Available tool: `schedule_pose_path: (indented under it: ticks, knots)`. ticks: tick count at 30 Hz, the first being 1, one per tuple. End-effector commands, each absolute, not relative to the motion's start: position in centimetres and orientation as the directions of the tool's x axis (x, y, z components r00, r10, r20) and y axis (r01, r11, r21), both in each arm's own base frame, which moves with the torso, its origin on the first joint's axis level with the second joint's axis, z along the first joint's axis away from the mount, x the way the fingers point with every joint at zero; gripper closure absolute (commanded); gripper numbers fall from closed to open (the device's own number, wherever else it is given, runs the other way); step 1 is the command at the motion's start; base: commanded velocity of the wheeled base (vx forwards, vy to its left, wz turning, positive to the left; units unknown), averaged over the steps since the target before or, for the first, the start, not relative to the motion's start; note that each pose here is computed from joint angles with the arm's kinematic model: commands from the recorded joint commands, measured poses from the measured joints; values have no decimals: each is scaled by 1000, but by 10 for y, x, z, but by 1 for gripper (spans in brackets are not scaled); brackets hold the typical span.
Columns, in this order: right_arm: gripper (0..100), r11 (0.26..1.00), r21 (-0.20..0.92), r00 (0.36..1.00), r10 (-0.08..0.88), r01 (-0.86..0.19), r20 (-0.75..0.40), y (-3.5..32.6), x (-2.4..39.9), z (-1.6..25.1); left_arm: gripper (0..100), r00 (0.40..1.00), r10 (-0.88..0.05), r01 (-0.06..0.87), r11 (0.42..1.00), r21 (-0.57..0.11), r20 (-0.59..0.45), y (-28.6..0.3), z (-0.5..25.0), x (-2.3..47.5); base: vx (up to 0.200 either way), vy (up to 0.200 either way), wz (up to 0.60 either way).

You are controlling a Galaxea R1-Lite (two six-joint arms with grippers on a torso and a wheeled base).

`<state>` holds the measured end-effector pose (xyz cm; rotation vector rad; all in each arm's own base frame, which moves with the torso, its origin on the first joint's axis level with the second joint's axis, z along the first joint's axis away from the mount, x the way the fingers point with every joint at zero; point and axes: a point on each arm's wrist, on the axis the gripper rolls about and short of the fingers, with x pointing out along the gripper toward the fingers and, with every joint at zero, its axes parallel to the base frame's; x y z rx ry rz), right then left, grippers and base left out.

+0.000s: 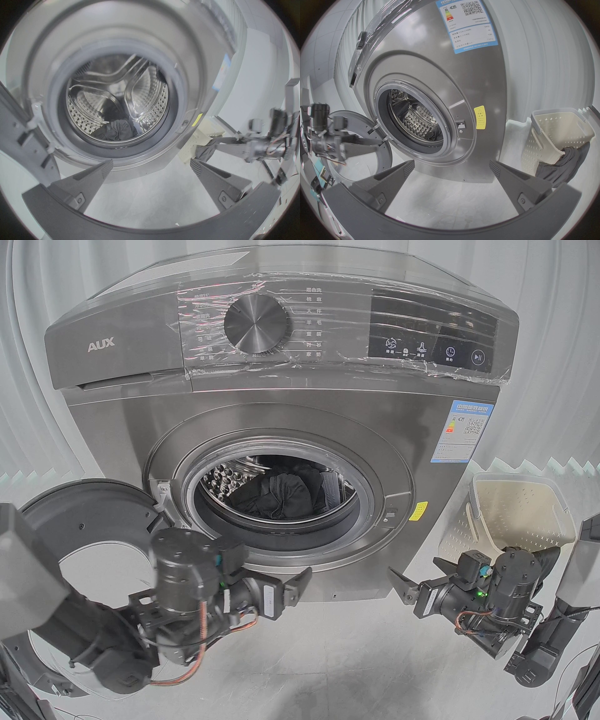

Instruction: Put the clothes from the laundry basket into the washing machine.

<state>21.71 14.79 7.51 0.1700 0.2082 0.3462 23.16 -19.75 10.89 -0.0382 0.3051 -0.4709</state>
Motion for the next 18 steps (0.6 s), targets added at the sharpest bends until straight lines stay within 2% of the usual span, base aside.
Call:
schedule_pose_path:
  ticks: [1, 7, 9, 12, 13, 18]
  knots:
    - [0, 928, 201, 929, 344, -315, -136, 131, 197, 93, 0, 849, -504, 478, 861, -174, -159, -142, 150, 156, 0, 0, 0]
    - [0, 939, 160, 935, 325, -303, -141, 113, 179, 98, 0, 867, -476, 452, 876, -170, -147, -117, 147, 136, 0, 0, 0]
    - [0, 942, 163, 939, 316, -293, -134, 106, 170, 101, 0, 898, -418, 395, 903, -166, -138, -107, 147, 131, 0, 0, 0]
    - [0, 957, 161, 950, 268, -243, -162, 95, 166, 97, 0, 915, -381, 359, 918, -166, -130, -97, 146, 127, 0, 0, 0]
    - [0, 963, 166, 960, 239, -214, -148, 90, 167, 100, 0, 924, -362, 341, 925, -168, -120, -90, 146, 124, -200, 0, 0]
    - [0, 963, 159, 972, 229, -217, -57, 83, 159, 118, 0, 931, -348, 329, 931, -161, -108, -81, 144, 116, -200, 0, 0]
